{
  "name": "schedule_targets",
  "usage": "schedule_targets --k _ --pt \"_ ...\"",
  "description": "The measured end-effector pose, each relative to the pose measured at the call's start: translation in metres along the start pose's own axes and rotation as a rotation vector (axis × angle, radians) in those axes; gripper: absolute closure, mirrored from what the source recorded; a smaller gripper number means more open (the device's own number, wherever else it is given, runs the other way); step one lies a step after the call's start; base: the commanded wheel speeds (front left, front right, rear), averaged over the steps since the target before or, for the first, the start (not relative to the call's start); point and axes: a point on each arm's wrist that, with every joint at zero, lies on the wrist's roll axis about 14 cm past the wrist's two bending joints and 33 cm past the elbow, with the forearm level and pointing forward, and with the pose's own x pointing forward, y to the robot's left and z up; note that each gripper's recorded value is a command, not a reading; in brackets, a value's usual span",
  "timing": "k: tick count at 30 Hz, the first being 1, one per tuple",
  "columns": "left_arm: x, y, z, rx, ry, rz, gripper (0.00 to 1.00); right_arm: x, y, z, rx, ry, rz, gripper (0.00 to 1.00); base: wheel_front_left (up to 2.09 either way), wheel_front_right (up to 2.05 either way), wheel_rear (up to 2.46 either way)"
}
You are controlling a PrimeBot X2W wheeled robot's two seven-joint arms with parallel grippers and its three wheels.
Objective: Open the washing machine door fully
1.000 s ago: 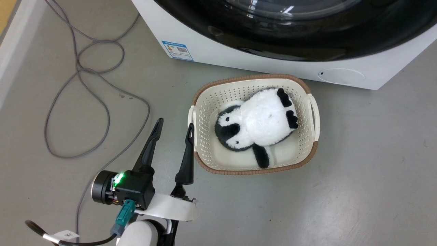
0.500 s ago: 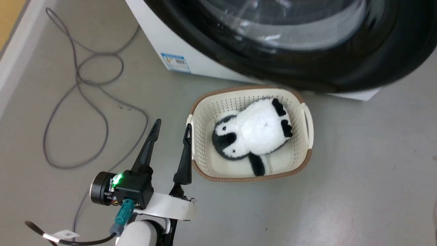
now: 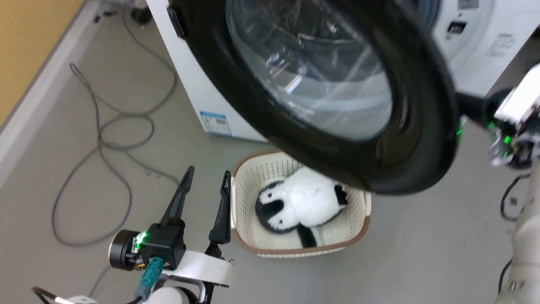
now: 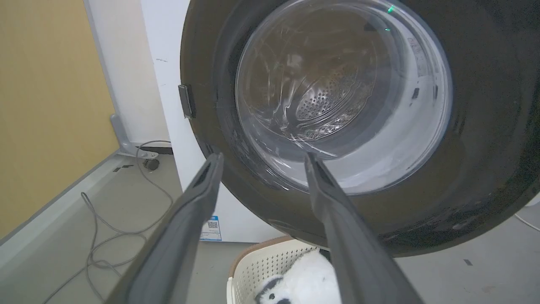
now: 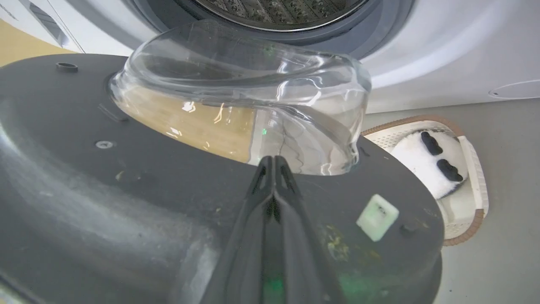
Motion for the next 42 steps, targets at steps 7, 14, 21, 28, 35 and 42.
schedule_targets --k 7,14,21,28,35,42 --pt "-0.017 0.000 0.018 -0.010 -0.046 0.002 0.00 -0.022 0.012 -0.046 -0.045 0.074 0.029 1.00 0.00 0.00 0.00" --pt "-0.033 0.003 0.031 -0.016 -0.079 0.010 0.00 -0.026 0.034 -0.093 -0.029 0.151 0.139 1.00 0.00 0.00 0.00" --pt "-0.047 0.009 0.030 -0.013 -0.077 0.029 0.00 -0.019 0.058 -0.130 -0.007 0.205 0.241 1.00 0.00 0.00 0.00" --pt "-0.056 0.016 0.029 -0.013 -0.070 0.051 0.00 -0.007 0.081 -0.173 -0.004 0.304 0.321 1.00 0.00 0.00 0.00" --pt "-0.064 0.025 0.028 -0.009 -0.065 0.083 0.00 -0.001 0.102 -0.212 -0.010 0.397 0.384 1.00 0.00 0.00 0.00" --pt "-0.070 0.032 0.027 0.000 -0.062 0.101 0.00 0.002 0.111 -0.230 -0.014 0.429 0.404 1.00 0.00 0.00 0.00"
